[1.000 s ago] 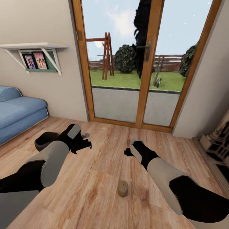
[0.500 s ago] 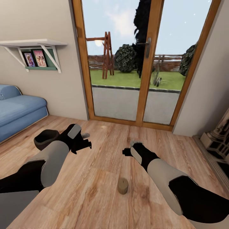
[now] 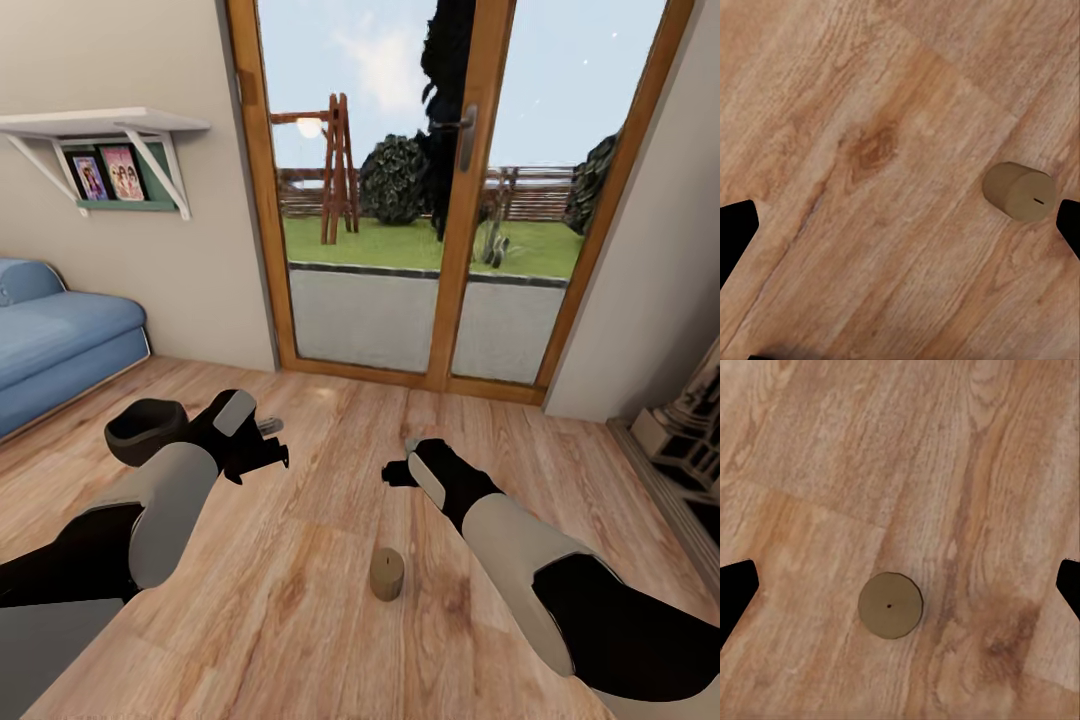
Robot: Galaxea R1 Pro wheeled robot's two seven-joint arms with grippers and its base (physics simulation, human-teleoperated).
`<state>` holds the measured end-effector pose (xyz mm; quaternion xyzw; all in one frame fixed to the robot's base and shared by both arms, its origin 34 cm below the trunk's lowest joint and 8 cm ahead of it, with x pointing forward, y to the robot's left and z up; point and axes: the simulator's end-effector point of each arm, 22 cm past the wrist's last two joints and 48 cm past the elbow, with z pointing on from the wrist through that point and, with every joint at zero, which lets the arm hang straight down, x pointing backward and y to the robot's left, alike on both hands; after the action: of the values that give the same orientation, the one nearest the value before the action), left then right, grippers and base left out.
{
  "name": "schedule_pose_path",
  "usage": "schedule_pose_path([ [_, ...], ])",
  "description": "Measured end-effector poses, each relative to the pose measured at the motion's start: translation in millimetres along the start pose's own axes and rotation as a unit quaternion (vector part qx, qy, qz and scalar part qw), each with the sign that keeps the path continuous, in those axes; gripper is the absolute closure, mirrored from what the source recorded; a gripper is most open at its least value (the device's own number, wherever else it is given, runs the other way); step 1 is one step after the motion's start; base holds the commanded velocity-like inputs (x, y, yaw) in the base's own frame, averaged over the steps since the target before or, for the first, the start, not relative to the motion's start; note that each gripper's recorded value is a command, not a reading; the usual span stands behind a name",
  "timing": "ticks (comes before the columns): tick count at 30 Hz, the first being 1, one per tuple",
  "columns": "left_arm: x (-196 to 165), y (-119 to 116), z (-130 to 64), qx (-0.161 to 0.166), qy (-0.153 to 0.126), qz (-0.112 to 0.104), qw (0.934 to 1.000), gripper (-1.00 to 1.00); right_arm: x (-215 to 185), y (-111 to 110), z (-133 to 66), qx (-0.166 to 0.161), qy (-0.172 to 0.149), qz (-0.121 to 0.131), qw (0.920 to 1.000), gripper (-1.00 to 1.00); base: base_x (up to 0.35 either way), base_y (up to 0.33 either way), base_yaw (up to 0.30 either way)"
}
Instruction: Place each of the two pumpkins and all three candles from the living room inside a cabinet in the living room (use any cabinet), then make sure every cabinet is closed, and position the cauldron so it is next to a table in the living room.
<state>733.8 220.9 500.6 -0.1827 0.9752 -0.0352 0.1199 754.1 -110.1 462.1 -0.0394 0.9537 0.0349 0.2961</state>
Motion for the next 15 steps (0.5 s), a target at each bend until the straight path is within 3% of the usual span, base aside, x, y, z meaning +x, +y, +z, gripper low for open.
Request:
schedule_pose_path([
  [4,-1,1,7.7,-0.002,0.005,0.0,1.0,-1.0,7,0,8.2,-0.001,0.009,0.0,1.0,-1.0,0.0,0.0,0.0],
  [11,-33,-8,-15.3,-0.004,0.011,0.004,0.9999,-1.0,17,1,22.3,-0.003,0.021,0.002,0.9998,-1.0,0.0,0.0,0.0],
  [14,-61,-15,-46.4,0.005,0.009,-0.001,0.9999,-1.0,23,0,28.6,-0.004,0.028,0.003,0.9996,-1.0,0.0,0.0,0.0],
  [15,-78,-20,-66.4,0.015,-0.001,-0.006,0.9999,-1.0,25,0,31.1,-0.004,0.03,0.004,0.9995,-1.0,0.0,0.0,0.0],
])
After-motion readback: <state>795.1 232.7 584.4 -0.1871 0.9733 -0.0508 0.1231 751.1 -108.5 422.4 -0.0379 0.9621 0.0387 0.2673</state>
